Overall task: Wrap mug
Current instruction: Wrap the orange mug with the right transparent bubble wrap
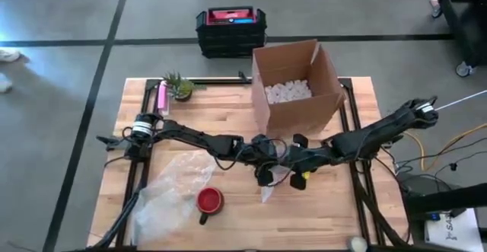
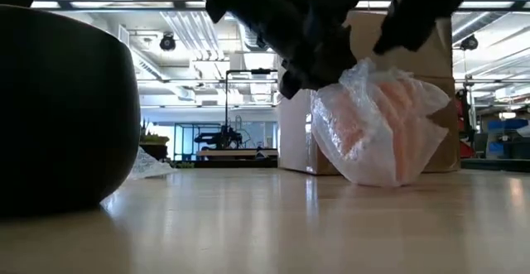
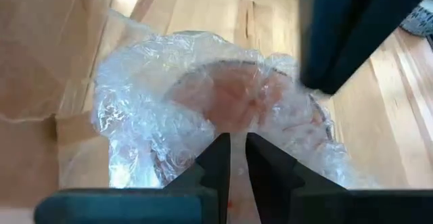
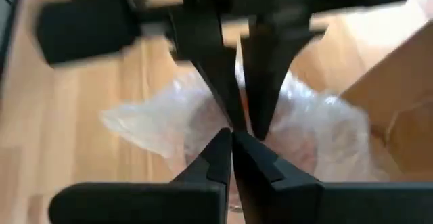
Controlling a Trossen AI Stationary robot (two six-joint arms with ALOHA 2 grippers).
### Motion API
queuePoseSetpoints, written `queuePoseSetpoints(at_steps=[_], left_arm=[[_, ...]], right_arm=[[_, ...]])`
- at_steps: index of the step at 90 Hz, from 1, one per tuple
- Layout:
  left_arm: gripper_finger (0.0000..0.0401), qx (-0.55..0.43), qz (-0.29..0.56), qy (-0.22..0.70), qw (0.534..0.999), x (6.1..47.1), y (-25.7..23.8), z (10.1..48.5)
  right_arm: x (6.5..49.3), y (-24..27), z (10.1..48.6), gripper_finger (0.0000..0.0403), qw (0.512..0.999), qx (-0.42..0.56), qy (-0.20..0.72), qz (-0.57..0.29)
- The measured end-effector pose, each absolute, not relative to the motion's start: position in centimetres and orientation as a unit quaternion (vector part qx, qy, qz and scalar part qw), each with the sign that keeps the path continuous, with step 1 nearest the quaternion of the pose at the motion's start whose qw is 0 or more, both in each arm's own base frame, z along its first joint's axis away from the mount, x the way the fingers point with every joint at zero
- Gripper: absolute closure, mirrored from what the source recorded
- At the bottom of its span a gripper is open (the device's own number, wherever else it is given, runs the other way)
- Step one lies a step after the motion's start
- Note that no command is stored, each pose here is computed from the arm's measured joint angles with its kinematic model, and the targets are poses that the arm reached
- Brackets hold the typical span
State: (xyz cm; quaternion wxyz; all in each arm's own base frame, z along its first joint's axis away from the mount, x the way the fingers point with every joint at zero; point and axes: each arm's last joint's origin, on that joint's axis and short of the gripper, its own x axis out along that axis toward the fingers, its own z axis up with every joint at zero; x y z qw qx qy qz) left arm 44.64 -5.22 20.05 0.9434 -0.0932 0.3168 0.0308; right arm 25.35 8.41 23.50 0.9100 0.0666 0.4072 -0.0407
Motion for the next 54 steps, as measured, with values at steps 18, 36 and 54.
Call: queuePoseSetpoints(at_steps=[18, 36, 54], left_arm=[[0.0365, -0.093, 0.03, 0.316, 0.944, 44.6, -5.2, 20.2], [0.0365, -0.105, 0.016, 0.311, 0.944, 44.4, -5.3, 20.7], [0.0365, -0.123, -0.019, 0.296, 0.947, 43.5, -5.9, 23.1]], right_arm=[[26.4, 8.9, 20.2, 0.0403, 0.884, 0.055, 0.464, -0.026], [28.0, 9.1, 16.7, 0.0403, 0.862, 0.036, 0.503, -0.051], [27.8, 8.8, 16.4, 0.0403, 0.853, 0.024, 0.517, -0.064]])
